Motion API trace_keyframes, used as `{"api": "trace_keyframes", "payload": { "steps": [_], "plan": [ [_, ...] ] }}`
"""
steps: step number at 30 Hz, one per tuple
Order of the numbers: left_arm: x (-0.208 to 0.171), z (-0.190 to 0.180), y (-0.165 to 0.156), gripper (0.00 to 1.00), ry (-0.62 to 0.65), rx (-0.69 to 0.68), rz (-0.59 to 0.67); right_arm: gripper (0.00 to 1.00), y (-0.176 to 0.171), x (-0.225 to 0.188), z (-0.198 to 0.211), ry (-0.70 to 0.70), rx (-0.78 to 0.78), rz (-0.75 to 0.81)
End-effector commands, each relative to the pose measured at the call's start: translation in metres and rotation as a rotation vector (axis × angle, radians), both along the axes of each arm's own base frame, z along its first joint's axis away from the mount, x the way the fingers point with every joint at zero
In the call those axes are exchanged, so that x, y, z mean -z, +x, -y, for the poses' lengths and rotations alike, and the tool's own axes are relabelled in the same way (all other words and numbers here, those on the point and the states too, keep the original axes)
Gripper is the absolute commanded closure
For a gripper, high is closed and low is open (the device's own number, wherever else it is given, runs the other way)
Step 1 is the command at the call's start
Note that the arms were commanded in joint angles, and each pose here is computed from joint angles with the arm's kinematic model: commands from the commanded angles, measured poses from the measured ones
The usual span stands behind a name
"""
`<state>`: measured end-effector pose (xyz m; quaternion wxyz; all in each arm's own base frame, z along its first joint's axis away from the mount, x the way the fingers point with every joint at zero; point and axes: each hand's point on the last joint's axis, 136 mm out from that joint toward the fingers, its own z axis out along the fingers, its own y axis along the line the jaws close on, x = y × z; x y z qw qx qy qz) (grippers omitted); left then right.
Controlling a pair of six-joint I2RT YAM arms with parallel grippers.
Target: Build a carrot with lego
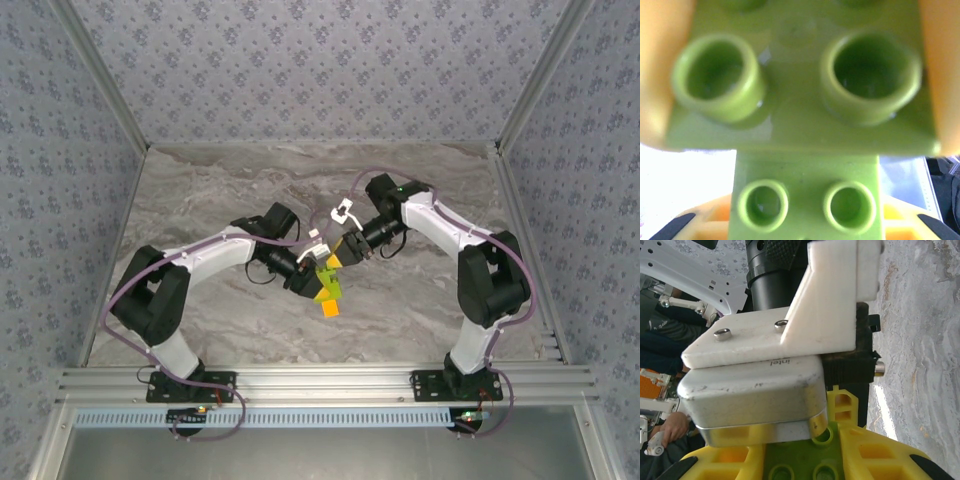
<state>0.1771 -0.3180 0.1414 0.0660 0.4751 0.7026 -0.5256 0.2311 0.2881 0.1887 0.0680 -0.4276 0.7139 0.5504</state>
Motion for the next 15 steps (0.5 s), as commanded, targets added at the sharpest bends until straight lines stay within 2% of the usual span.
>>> {"api": "trace_keyframes", "payload": {
  "steps": [1, 15],
  "plan": [
    [-0.017, 0.003, 0.008, 0.76, -0.079, -0.006, 0.03, 0.81, -0.012, 0.011, 0.009, -0.067, -0.002, -0.039],
    [-0.023, -0.002, 0.017, 0.77, -0.107, -0.044, 0.04, 0.79, -0.029, 0.025, 0.006, -0.108, -0.042, 0.008]
  ]
}}
